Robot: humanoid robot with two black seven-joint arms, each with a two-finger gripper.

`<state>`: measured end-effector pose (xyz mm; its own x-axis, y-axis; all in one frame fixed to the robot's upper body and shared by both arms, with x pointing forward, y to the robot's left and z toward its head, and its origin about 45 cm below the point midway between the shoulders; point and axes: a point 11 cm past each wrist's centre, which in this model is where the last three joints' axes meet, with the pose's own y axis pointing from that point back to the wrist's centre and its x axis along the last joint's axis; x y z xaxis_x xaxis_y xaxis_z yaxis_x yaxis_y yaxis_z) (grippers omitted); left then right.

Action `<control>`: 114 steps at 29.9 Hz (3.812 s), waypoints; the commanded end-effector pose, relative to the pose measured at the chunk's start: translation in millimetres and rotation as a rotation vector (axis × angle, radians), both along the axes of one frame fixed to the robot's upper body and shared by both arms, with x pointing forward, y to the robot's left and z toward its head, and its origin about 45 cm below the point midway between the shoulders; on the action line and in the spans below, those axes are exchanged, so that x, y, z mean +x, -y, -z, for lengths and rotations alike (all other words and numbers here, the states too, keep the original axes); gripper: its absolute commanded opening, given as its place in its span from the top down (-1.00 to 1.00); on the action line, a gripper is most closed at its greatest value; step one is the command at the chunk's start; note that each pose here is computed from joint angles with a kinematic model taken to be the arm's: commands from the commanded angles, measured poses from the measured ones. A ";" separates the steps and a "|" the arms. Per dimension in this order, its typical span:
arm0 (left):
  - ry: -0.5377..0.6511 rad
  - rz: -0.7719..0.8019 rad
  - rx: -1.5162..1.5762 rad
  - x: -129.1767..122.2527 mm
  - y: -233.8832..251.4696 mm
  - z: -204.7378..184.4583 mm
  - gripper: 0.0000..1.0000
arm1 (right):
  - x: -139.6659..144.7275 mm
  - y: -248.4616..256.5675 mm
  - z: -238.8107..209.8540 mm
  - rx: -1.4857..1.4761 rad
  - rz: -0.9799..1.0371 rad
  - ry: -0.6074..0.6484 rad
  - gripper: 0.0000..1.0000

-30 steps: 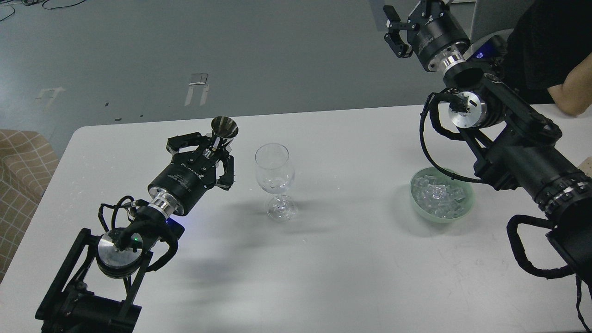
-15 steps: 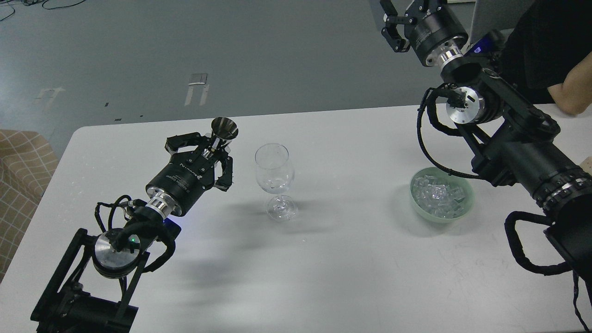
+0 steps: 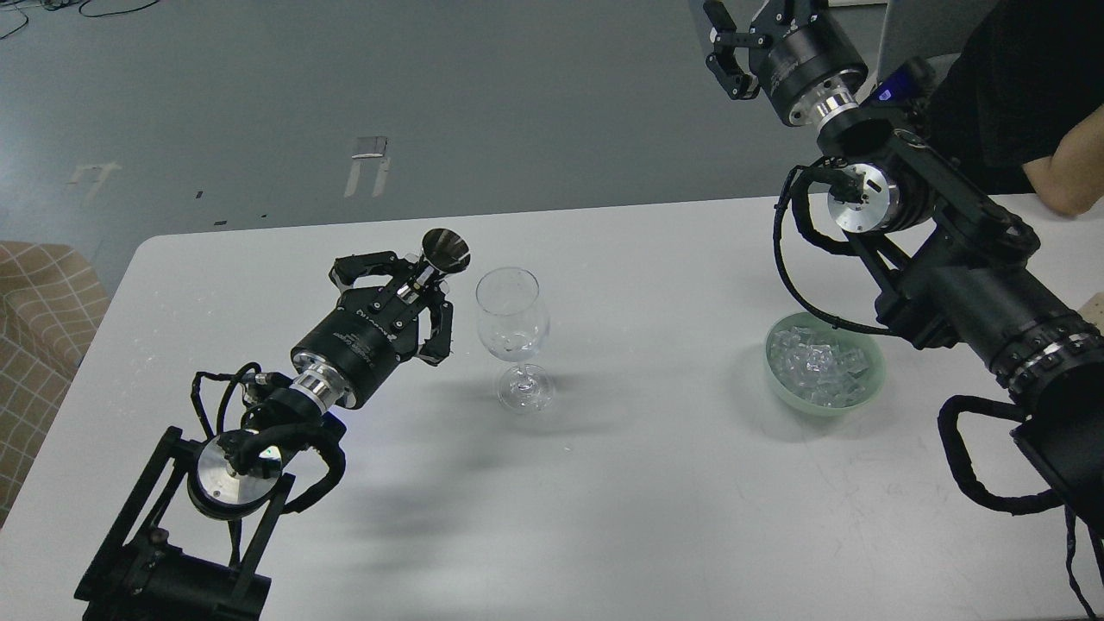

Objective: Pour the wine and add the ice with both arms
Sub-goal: 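Tilt the jigger over the wine glass with the left gripper to pour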

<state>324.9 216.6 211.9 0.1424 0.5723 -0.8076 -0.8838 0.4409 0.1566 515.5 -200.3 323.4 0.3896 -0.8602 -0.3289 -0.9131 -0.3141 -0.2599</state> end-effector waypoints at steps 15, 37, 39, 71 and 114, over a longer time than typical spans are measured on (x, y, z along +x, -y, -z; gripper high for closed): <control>0.021 0.026 0.123 3.4 0.7 -0.1 1.00 | 1.2 -1.5 -6.1 0.003 -0.003 0.011 -1.00; 0.061 0.033 0.171 13.4 2.1 -11.9 1.00 | 1.4 -1.4 -7.2 0.006 -0.002 0.013 -1.00; 0.070 0.034 0.202 13.6 1.7 -10.9 1.00 | 1.5 -1.3 -7.1 0.006 -0.001 0.012 -1.00; 0.139 0.075 0.325 11.7 10.1 -11.2 1.00 | 2.2 -0.6 -11.0 0.011 0.000 0.020 -1.00; 0.275 0.088 0.581 20.0 4.1 -22.2 1.00 | 2.7 -2.5 -13.2 0.011 0.002 0.022 -1.00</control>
<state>344.6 209.6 233.0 0.3551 0.8741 -0.3315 -0.8914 0.4234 0.1617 518.1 -198.1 336.4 0.3951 -0.8568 -0.3312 -0.9077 -0.3087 -0.2842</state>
